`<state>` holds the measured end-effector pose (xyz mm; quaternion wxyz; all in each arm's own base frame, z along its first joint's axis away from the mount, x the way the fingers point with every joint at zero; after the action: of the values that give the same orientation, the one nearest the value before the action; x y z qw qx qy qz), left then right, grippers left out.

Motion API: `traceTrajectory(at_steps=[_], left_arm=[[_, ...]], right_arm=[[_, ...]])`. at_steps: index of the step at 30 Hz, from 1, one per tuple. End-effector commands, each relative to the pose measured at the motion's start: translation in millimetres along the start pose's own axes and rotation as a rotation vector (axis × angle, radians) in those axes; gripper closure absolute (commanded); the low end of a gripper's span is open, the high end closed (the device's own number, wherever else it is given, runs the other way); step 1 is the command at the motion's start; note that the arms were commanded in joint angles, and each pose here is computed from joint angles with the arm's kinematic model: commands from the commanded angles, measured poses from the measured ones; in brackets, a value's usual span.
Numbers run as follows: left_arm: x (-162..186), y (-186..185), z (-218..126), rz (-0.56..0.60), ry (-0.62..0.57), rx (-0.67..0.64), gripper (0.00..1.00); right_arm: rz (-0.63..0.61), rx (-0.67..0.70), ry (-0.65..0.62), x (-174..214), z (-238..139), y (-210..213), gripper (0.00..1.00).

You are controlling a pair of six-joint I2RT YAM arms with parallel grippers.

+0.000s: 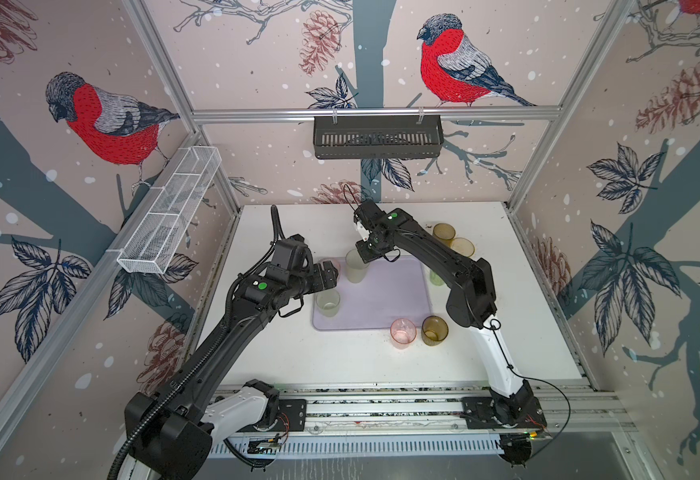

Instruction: Place the glasses into the tray

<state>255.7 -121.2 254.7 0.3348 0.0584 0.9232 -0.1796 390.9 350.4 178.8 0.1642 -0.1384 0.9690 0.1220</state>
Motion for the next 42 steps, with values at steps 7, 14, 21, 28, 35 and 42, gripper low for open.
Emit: traceTrajectory(at_steps=[7, 14, 21, 28, 35, 42], left_arm=[[-4.6, -1.1, -0.5, -0.009, -0.026, 0.014, 0.04], [-4.8, -0.5, -0.1, -0.010, -0.025, 0.014, 0.05], [-4.3, 0.1, 0.4, -0.010, -0.024, 0.014, 0.04], [-3.8, -0.2, 0.4, -0.010, -0.021, 0.016, 0.04], [-4.3, 0.0, -1.0, -0.008, -0.024, 0.016, 0.05], [-4.0, -0.2, -1.8, -0.008, -0.023, 0.018, 0.04]], right_arm=[[-0.002, 0.014, -0.002, 1.9, -3.7, 2.9, 0.92], [-0.004, 0.024, -0.003, 2.1, -3.9, 1.7, 0.90], [-0.004, 0.024, -0.005, 1.8, -3.9, 2.5, 0.88], [-0.004, 0.022, -0.002, 2.7, -2.4, 3.7, 0.85], [-0.005, 0.018, -0.008, 2.0, -3.0, 5.2, 0.80], [0.002, 0.012, -0.026, -1.5, -7.7, 7.5, 0.69]])
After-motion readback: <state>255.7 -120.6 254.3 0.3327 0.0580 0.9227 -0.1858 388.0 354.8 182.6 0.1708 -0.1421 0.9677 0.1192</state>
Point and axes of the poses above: each gripper's point midway between its finger pads, its own z axis out along the fingers, its own y axis along the line the jaws close on, x = y × z, the point moved 6 cm from there along -z, back along the fingers, and after that the axes turned 15 degrees about z, right-handed, at the moved point
